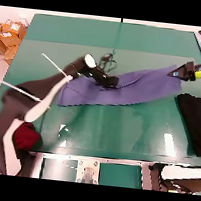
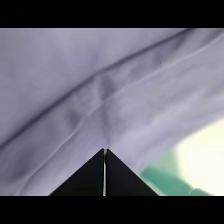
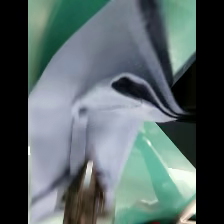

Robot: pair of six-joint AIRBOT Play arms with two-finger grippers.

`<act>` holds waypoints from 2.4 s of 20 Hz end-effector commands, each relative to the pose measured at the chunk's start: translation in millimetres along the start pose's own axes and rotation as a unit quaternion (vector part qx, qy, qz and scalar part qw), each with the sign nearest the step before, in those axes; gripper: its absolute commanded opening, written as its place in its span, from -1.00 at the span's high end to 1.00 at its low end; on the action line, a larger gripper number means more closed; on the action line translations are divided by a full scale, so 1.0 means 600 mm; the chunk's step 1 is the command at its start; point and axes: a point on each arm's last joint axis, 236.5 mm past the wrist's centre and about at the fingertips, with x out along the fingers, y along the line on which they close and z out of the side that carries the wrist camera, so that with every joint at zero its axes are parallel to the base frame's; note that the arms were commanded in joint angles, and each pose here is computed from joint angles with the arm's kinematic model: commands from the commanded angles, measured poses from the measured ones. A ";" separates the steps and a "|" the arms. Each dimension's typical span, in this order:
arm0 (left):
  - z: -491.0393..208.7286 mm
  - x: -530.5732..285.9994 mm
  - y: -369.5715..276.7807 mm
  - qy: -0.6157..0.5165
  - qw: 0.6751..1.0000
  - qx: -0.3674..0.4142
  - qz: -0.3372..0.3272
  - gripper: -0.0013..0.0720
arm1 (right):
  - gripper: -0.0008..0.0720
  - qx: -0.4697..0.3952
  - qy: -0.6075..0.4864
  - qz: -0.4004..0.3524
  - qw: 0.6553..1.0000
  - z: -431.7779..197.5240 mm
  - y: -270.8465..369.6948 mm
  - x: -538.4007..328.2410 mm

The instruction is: Fold the shirts.

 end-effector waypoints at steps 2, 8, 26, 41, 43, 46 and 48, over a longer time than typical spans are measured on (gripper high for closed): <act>-0.011 0.133 -0.107 -0.003 0.994 -0.030 -0.103 0.90 | 0.93 -0.078 -0.023 0.003 0.997 -0.012 0.144 -0.038; -0.049 0.091 -0.121 0.079 0.988 -0.003 -0.133 0.91 | 0.92 -0.088 -0.015 0.013 0.996 -0.011 0.164 -0.020; 0.055 -0.617 0.205 -0.070 0.966 0.024 0.249 0.90 | 0.16 -0.112 0.010 0.114 0.987 -0.123 0.483 0.653; 0.053 -0.644 0.238 -0.075 0.960 0.014 0.270 0.90 | -0.58 0.123 0.069 -0.028 0.990 -0.092 -0.045 0.335; 0.054 -0.644 0.238 -0.077 0.960 0.014 0.270 0.90 | -0.58 0.140 0.087 0.000 0.986 -0.135 -0.041 0.381; 0.053 -0.643 0.236 -0.076 0.960 0.014 0.269 0.90 | -0.58 0.153 0.099 0.036 0.983 -0.156 0.003 0.453; 0.053 -0.643 0.236 -0.075 0.960 0.014 0.269 0.90 | -0.53 0.149 0.099 0.054 0.982 -0.154 0.040 0.487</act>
